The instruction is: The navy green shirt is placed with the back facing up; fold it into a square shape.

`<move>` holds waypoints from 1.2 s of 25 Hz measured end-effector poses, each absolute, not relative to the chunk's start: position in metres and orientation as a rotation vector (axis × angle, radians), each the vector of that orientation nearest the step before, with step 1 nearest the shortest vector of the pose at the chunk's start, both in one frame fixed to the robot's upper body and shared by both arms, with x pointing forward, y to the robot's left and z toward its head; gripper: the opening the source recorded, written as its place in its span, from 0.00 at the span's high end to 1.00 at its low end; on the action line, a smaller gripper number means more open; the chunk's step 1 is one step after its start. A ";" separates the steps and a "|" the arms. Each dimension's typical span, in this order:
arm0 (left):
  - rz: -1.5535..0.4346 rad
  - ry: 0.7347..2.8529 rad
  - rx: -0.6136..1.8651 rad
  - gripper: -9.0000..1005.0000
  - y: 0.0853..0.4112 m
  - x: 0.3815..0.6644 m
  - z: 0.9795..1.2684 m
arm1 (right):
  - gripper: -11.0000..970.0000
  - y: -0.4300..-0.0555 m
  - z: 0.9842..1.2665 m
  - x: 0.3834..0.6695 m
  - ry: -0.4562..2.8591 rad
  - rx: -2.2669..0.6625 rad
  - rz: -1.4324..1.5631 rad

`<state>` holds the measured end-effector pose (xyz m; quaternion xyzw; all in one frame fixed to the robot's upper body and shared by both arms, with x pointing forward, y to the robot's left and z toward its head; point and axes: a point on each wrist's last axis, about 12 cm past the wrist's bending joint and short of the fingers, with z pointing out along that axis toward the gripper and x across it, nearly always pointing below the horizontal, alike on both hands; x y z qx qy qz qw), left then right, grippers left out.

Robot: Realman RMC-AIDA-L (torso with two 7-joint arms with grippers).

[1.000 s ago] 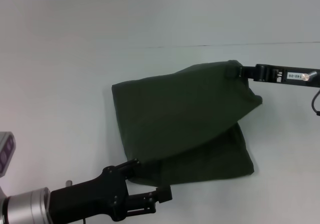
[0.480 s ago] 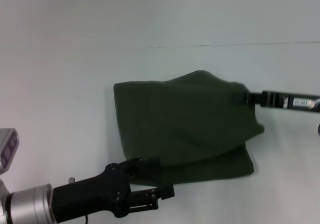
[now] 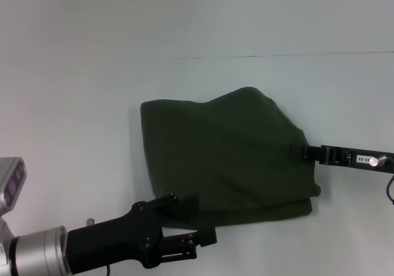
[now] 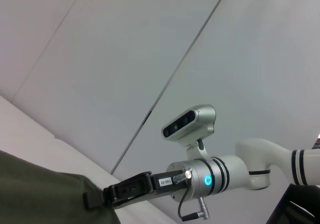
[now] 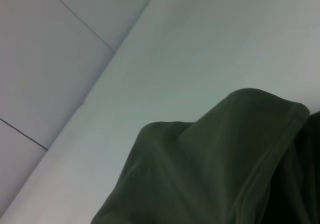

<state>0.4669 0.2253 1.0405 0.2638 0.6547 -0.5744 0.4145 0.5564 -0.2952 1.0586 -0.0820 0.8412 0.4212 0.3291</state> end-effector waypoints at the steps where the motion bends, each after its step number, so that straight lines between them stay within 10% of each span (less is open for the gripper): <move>1: -1.443 1.645 0.663 0.10 0.225 0.467 1.040 | 0.94 -0.295 1.057 0.557 2.207 -0.212 1.095; 14: -1.428 1.646 0.665 0.10 0.226 0.469 1.041 | 0.93 -0.304 1.057 0.557 2.222 -0.194 1.054; 30: -1.415 1.649 0.664 0.10 0.228 0.469 1.040 | 0.30 -0.303 1.088 0.595 2.294 -0.066 1.085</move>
